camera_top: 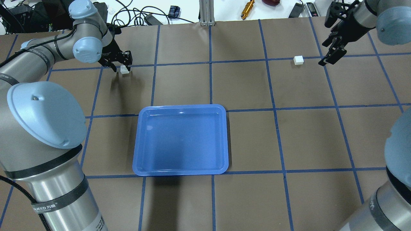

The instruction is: Assemble white blocks and place on blue tray

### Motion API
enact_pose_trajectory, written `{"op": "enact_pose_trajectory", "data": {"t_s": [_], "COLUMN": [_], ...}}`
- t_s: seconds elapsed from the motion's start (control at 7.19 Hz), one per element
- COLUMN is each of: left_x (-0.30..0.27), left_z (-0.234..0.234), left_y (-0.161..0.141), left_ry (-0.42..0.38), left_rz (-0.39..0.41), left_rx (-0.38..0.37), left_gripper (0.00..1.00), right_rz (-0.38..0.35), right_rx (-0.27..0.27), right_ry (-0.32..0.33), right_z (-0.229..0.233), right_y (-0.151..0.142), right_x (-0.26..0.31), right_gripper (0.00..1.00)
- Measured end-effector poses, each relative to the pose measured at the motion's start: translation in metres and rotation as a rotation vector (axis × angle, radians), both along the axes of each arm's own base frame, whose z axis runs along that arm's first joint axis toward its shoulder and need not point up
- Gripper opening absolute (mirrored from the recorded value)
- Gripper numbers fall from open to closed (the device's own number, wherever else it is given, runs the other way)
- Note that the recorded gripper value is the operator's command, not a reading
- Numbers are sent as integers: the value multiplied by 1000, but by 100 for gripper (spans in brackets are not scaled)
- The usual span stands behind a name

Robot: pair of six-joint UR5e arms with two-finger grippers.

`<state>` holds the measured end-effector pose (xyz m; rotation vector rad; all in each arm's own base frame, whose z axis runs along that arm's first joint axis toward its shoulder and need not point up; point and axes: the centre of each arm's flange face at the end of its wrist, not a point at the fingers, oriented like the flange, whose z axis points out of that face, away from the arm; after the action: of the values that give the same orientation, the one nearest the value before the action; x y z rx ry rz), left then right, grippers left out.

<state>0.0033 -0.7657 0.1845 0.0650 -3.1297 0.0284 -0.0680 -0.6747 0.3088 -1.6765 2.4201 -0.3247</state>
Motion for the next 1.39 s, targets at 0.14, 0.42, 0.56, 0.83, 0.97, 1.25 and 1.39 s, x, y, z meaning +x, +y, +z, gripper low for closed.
{"op": "enact_pose_trajectory", "data": {"t_s": [0.14,0.42,0.56,0.83,0.97,1.25,1.39], "left_x": [0,-5,-16,-62,-87,-112,-120], "left_z": [0,12,30,52,58,77,87], "left_y": [0,2,8,41,67,123,147], "left_ry": [4,15,33,51,53,56,57], "left_rz": [9,11,1,-55,-89,-110,-92], "left_rx": [-1,-6,2,34,50,70,71], "left_gripper": [14,14,14,14,14,14,14], "right_rz": [29,102,150,224,279,324,322], "right_rx": [-7,-33,-43,-71,-96,-121,-131], "right_ry": [-18,-35,-38,-39,-32,-51,-87], "right_z": [-10,-30,-44,-56,-57,-71,-81], "right_y": [-6,-19,-26,-37,-46,-64,-72], "right_x": [0,-4,-9,-19,-24,-31,-30], "right_gripper": [100,100,99,92,93,99,99]}}
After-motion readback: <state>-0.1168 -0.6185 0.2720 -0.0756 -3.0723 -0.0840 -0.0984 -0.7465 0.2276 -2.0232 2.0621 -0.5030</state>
